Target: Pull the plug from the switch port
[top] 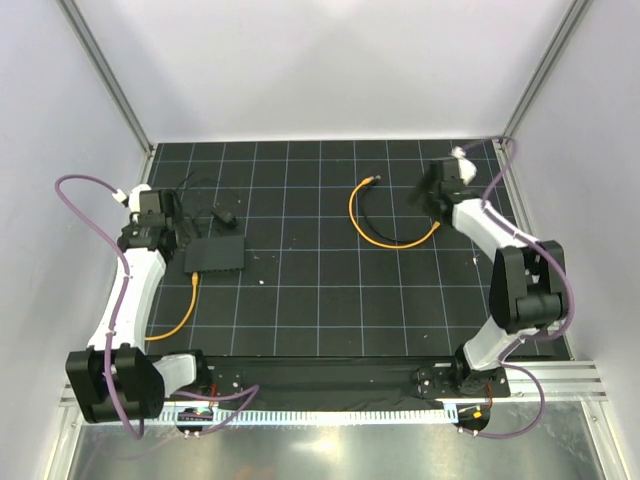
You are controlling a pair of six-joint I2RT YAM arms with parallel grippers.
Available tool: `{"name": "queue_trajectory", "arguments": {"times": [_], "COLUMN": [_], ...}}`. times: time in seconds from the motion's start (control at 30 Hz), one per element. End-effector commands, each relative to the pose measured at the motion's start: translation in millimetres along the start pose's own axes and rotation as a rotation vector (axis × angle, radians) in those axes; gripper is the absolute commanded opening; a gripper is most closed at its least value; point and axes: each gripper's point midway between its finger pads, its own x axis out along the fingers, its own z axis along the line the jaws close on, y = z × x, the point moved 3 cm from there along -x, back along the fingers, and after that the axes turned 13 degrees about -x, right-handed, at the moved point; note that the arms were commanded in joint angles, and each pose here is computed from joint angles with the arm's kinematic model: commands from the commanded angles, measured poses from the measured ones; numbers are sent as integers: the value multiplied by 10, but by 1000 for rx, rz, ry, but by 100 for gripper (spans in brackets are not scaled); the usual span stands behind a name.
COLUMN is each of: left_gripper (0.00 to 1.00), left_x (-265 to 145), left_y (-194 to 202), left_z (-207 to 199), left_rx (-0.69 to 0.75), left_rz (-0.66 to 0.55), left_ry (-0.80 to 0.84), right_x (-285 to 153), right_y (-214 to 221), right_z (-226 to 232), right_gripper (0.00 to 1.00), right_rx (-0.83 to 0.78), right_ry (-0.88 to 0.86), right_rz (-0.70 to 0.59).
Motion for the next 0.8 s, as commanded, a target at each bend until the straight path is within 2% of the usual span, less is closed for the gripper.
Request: {"name": "queue_trajectory", "arguments": {"times": [0.0, 0.07, 0.1, 0.2, 0.23, 0.27, 0.33, 0.37, 0.43, 0.47, 0.5, 0.57, 0.6, 0.77], "left_gripper": [75, 73, 71, 66, 65, 64, 59, 59, 59, 59, 59, 58, 57, 51], "left_x": [-29, 6, 23, 51, 51, 52, 37, 22, -11, -15, -9, 33, 40, 155], "left_y": [-63, -50, -48, -48, -49, -52, -57, -63, -63, -65, -59, -54, -78, 11], "left_z": [-58, -49, -35, 16, 27, 30, 27, 23, -10, -12, -12, 17, 10, 1], "left_rx": [-74, -84, -87, -57, -46, -44, -34, -23, -12, 11, 21, 47, 59, 89], "left_rz": [71, 109, 128, 135, 134, 131, 132, 131, 138, 139, 143, 158, 161, 223], "left_ry": [56, 78, 88, 80, 79, 83, 92, 101, 132, 141, 142, 112, 107, 89], "right_x": [-617, -738, -916, -1115, -1319, -1266, -1523, -1467, -1614, -1751, -1649, -1803, -1727, -1781], "right_y": [-268, -197, -61, 194, 407, 600, 922, 1163, 1371, 1620, 1858, 2110, 2302, 2642], "right_z": [1089, 1581, 1968, 2591, 2869, 3007, 3391, 3512, 3785, 3923, 4007, 4200, 4248, 4513], "right_gripper": [67, 66, 66, 65, 64, 63, 62, 61, 59, 58, 57, 56, 56, 51], "right_rx": [-68, -52, -59, -44, -58, -58, -23, -27, 25, 17, 13, 26, 16, 20], "right_ry": [-297, -453, -572, -724, -802, -818, -921, -930, -1007, -1052, -1052, -1087, -1075, -1082], "right_rz": [-192, -209, -209, -179, -162, -130, -94, -56, -25, 16, 50, 77, 104, 171]}}
